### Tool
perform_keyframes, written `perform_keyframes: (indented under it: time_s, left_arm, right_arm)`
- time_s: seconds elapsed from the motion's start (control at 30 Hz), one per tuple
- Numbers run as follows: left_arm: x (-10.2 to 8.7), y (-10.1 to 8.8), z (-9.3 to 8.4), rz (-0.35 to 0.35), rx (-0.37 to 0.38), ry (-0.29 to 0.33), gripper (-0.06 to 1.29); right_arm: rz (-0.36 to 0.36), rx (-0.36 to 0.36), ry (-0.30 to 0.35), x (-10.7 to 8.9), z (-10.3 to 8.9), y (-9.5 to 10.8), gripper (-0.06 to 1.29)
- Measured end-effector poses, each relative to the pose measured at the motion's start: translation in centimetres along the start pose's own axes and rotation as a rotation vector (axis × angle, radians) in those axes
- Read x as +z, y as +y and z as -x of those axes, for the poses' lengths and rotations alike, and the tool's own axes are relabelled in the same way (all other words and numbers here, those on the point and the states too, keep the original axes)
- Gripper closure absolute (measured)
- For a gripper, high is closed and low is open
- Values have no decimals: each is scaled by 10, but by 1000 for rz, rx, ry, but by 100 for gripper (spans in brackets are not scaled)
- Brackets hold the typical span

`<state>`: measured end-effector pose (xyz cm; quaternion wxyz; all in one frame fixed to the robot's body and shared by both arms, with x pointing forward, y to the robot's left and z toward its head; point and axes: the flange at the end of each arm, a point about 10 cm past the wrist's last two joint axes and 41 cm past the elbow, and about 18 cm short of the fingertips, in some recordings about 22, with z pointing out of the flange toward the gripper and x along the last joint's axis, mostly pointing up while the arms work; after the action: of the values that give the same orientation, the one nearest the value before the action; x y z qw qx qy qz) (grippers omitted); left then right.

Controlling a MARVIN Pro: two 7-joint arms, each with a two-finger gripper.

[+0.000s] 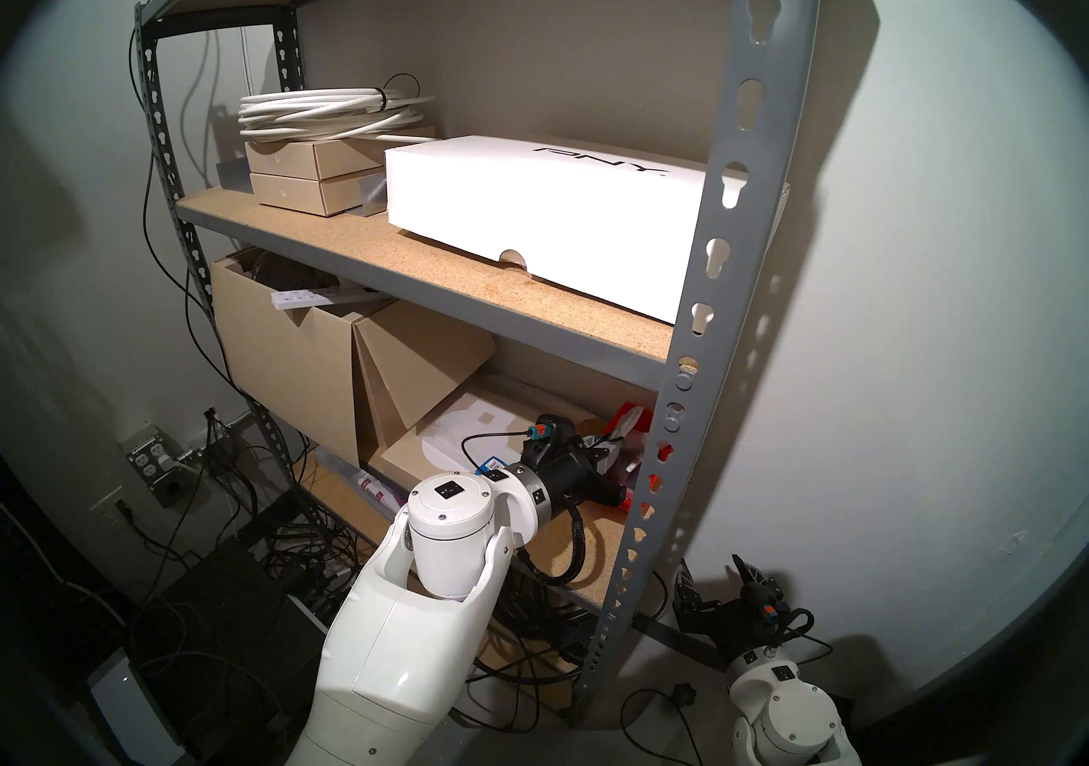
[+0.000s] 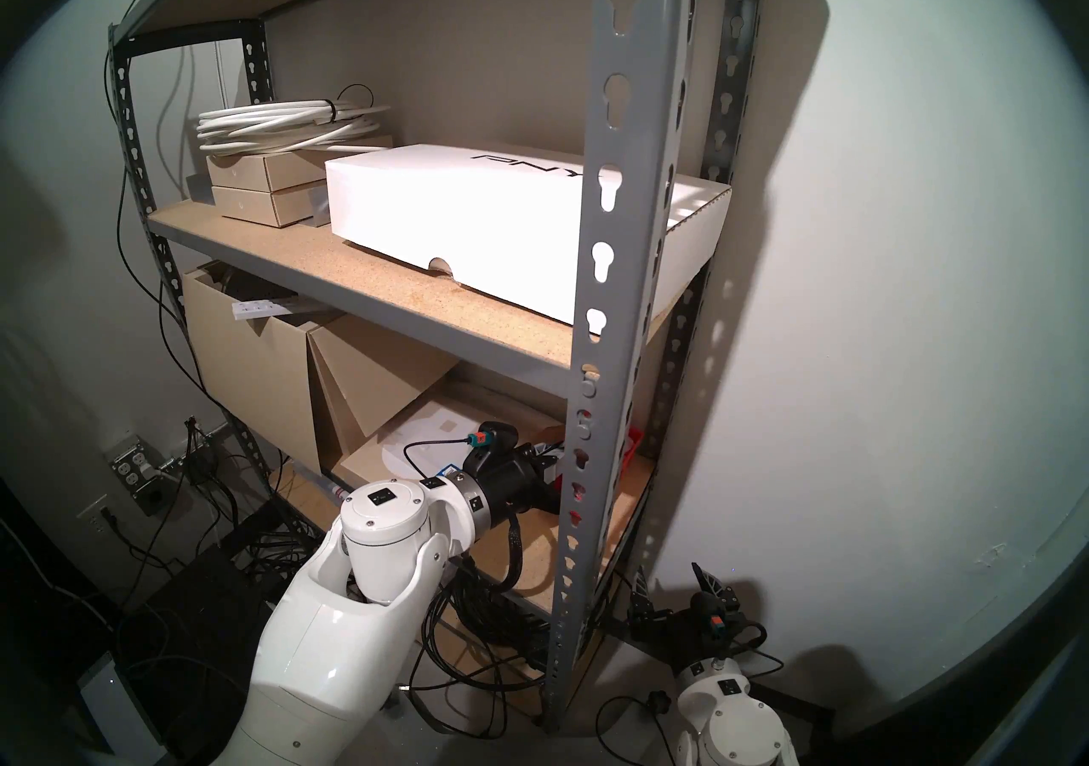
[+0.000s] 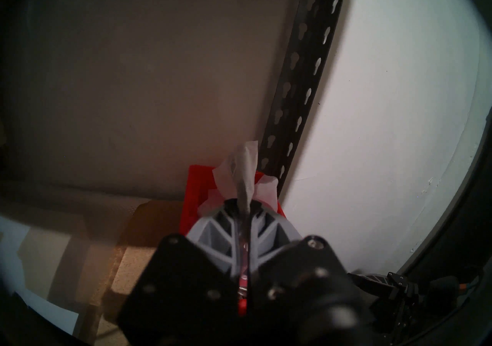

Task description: Organize the rack shelf by putting things into a case

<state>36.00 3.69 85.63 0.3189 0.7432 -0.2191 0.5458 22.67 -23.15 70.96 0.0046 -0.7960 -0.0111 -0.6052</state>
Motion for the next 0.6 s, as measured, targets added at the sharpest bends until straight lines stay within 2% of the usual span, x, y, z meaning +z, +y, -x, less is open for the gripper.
perform_keyframes:
  time_s: [0.3, 0.6]
  left_arm:
    - [-1, 13, -1, 28, -14, -9, 120]
    - [9, 8, 14, 5, -14, -45, 120]
  right_arm:
    - [0, 0, 0, 0, 0, 0, -3]
    - [0, 0, 0, 0, 0, 0, -3]
